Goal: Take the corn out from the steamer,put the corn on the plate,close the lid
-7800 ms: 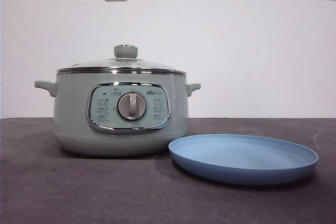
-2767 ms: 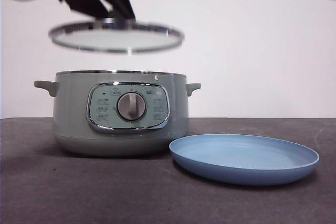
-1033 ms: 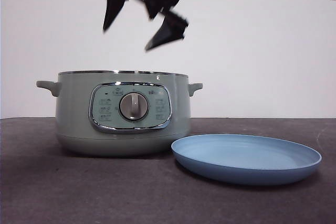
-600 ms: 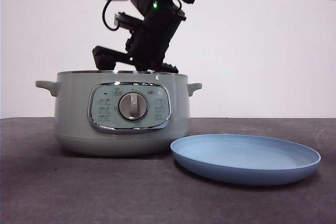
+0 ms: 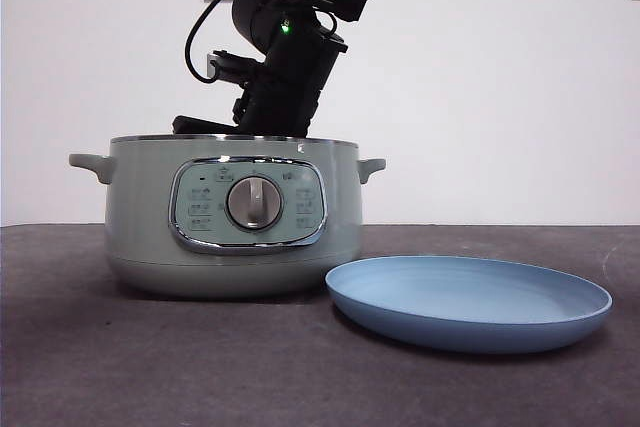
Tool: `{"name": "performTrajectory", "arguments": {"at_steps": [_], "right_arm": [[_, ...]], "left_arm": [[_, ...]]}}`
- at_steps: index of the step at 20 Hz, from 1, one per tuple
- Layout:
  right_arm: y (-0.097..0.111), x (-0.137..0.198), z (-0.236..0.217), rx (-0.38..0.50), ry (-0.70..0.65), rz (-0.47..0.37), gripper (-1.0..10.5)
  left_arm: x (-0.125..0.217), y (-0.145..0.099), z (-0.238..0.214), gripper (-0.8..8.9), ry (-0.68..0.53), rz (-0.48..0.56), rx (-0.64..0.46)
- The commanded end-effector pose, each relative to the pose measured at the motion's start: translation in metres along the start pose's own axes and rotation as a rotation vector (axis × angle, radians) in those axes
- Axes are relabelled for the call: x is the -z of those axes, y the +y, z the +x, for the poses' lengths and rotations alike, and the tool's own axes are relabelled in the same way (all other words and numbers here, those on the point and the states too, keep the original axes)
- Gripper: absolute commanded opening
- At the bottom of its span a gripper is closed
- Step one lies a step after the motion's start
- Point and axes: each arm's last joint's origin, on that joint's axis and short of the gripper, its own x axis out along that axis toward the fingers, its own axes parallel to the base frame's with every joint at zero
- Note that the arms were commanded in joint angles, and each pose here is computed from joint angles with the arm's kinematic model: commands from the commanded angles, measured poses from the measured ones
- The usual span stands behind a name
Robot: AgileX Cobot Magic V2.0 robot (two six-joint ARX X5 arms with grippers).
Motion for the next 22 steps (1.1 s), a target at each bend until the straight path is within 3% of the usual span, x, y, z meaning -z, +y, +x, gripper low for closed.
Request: {"name": "performTrajectory", "arguments": {"at_steps": [1, 3, 8, 14, 18, 22], "right_arm": [[-0.004, 0.008, 0.012, 0.014, 0.043, 0.017, 1.0], [-0.004, 0.008, 0.012, 0.008, 0.039, 0.017, -0.2], [0.001, -0.009, -0.012, 0.0, -0.051, 0.006, -0.1], [0.004, -0.037, -0.14, 0.01, -0.251, -0.049, -0.1], [-0.004, -0.022, -0.223, 0.108, -0.227, -0.074, -0.1], [-0.029, -0.003, -0.252, 0.157, -0.18, -0.026, -0.1]], "left_arm": [[-0.004, 0.0, -0.006, -0.08, -0.061, 0.001, -0.005], [-0.004, 0.0, -0.006, -0.08, -0.055, 0.001, -0.004], [-0.004, 0.0, -0.006, -0.08, -0.056, 0.001, -0.005], [-0.007, 0.0, -0.006, -0.08, -0.092, 0.006, -0.006], [-0.009, 0.0, -0.006, -0.08, -0.109, 0.008, -0.008], [-0.009, 0.0, -0.006, -0.08, -0.108, 0.008, -0.007]]}}
